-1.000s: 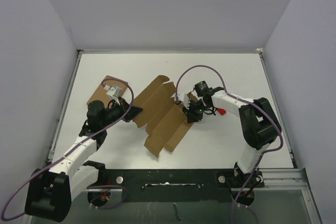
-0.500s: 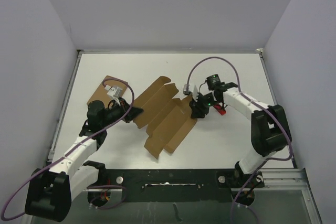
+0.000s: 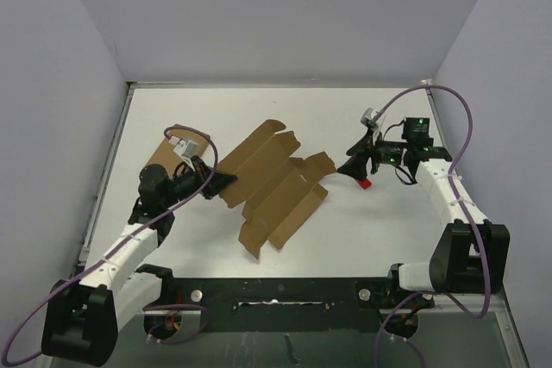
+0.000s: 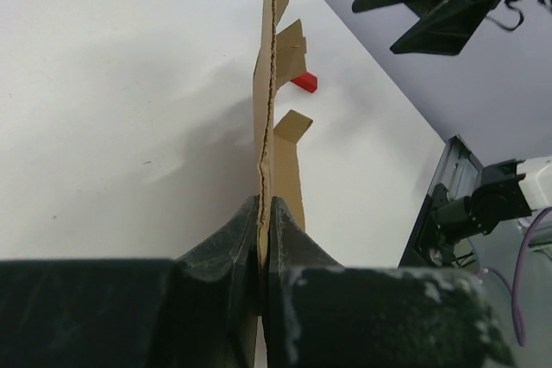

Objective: Fold the paper box

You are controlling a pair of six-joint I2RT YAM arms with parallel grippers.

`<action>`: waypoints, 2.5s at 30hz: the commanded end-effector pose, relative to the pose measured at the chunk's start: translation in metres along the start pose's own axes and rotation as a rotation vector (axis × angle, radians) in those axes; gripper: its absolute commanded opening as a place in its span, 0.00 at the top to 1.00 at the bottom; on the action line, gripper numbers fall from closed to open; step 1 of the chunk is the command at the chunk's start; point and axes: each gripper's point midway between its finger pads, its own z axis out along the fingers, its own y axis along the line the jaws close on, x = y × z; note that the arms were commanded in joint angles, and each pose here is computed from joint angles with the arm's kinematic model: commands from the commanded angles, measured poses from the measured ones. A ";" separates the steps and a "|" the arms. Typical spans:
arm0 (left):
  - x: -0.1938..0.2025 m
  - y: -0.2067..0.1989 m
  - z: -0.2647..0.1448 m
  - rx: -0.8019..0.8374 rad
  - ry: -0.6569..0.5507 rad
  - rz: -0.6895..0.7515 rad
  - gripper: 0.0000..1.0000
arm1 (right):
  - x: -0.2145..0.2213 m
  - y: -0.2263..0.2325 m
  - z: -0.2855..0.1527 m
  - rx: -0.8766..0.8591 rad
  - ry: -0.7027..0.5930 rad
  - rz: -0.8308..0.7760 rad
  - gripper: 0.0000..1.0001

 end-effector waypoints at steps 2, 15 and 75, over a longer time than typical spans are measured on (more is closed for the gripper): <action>-0.060 -0.019 -0.006 0.008 -0.195 0.019 1.00 | -0.025 -0.002 -0.003 0.027 -0.154 0.132 0.30; -0.050 0.011 0.005 -0.085 -0.146 -0.169 1.00 | -0.006 0.013 0.032 -0.122 -0.159 0.270 0.33; -0.036 -0.084 0.134 0.168 -0.354 -0.477 1.00 | -0.072 0.034 0.048 -0.174 -0.416 0.728 0.39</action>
